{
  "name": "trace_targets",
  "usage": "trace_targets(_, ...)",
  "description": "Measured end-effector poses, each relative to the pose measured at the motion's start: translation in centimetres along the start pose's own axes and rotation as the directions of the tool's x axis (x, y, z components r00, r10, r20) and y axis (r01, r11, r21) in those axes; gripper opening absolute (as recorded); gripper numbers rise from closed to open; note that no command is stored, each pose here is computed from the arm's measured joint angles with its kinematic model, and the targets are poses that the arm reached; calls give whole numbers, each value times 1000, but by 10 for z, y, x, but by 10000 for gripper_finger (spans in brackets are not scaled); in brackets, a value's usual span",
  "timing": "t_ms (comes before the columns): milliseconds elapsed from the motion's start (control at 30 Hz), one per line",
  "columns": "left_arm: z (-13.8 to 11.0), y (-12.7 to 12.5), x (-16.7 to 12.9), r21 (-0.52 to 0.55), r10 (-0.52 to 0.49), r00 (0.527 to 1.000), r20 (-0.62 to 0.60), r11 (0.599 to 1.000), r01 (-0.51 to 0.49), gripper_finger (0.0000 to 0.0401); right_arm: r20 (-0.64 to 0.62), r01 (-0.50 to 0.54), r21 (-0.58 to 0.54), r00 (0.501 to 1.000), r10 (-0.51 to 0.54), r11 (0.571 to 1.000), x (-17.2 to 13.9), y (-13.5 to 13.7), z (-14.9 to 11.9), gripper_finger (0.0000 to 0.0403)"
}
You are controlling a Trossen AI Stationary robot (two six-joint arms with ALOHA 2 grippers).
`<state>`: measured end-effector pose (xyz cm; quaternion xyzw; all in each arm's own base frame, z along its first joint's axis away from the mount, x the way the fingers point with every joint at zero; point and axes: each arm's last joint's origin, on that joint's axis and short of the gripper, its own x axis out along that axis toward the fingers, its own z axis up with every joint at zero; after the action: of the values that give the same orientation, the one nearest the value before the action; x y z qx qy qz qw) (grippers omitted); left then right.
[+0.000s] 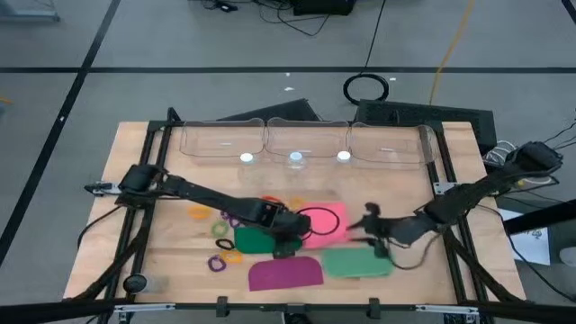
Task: Pick & Place Sports Items
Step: Put the pink microfiber towel into the right transparent bin
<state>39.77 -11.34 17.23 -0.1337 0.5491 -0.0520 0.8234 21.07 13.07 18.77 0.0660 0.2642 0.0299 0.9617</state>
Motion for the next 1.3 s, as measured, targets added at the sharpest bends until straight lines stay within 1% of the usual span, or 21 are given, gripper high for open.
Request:
trace_targets(33,-2,-1,-5,11,27,1000,-1,1000,-27,11,-47,57,23,997,-55,998,2,-6,-5,160)
trace_targets(100,-3,-3,-17,36,82,997,10,996,-82,1,-128,137,93,984,-124,986,7,-16,-13,161)
trace_targets(167,-2,-5,-29,57,128,990,53,990,-131,5,-183,202,177,968,-170,963,11,-25,-17,167)
trace_targets(233,0,-6,-42,64,167,980,109,983,-174,14,-229,233,239,957,-179,943,15,-33,-18,179)
trace_targets(333,3,-6,-58,81,222,958,181,967,-239,14,-291,222,312,948,-130,924,22,-47,-17,204)
trace_targets(400,4,-6,-66,107,250,944,215,955,-277,6,-323,217,388,942,-89,895,26,-58,-15,220)
trace_targets(467,5,-7,-72,132,255,936,242,947,-292,1,-338,215,451,939,-57,866,29,-67,-13,235)
trace_targets(600,5,-7,-73,178,257,935,243,936,-304,12,-347,211,507,937,-26,836,32,-80,-10,262)
trace_targets(700,5,-6,-71,206,261,936,236,928,-311,13,-333,225,553,942,-35,802,33,-86,-7,276)
trace_targets(833,5,-6,-70,229,263,937,231,921,-315,1,-285,171,616,958,15,769,40,-88,-3,282)
trace_targets(933,5,-6,-70,250,262,937,232,915,-318,7,-240,116,656,969,61,746,49,-87,-4,281)
trace_targets(1000,5,-6,-70,260,263,937,231,911,-320,13,-228,96,679,970,84,728,57,-87,-9,281)
trace_targets(1100,5,-6,-70,270,262,937,232,908,-321,11,-227,96,699,970,92,709,67,-88,-18,280)
trace_targets(1167,5,-6,-70,272,262,936,234,907,-321,4,-249,114,703,964,92,702,71,-89,-24,280)
trace_targets(1300,5,-6,-70,279,261,936,235,905,-322,6,-282,144,701,955,87,698,72,-92,-33,269)
